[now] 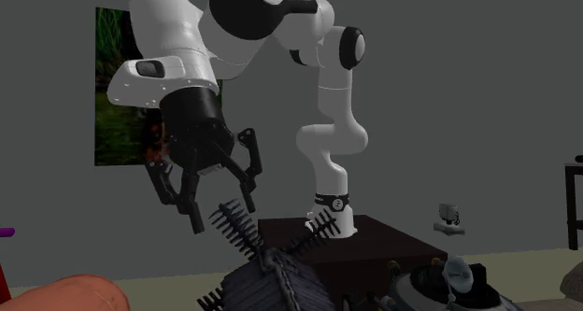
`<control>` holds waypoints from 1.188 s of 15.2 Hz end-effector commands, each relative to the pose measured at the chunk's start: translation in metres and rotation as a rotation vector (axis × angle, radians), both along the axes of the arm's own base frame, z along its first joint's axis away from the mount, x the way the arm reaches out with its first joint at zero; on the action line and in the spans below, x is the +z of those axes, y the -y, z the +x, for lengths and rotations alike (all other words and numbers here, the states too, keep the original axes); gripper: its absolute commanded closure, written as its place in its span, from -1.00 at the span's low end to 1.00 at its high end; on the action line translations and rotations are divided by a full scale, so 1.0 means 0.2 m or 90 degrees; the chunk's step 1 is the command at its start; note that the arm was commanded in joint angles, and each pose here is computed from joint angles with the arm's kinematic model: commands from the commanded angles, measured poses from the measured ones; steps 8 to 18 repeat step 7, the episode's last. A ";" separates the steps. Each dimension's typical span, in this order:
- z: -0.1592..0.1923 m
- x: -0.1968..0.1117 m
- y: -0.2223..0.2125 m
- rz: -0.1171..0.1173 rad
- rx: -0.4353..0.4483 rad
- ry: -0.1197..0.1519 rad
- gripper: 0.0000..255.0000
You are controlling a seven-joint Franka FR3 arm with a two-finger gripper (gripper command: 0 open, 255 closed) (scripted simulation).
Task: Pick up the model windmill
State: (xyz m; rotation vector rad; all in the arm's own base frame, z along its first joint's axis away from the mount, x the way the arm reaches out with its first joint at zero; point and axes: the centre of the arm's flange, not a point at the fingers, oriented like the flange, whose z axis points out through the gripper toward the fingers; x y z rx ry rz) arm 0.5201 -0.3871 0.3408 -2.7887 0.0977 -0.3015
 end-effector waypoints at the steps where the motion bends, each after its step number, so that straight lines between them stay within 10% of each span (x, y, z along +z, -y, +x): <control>1: 0.00 0.06 0.01 0.000 0.000 0.001 1.00; 18: 0.00 0.17 0.01 0.000 0.000 0.001 1.00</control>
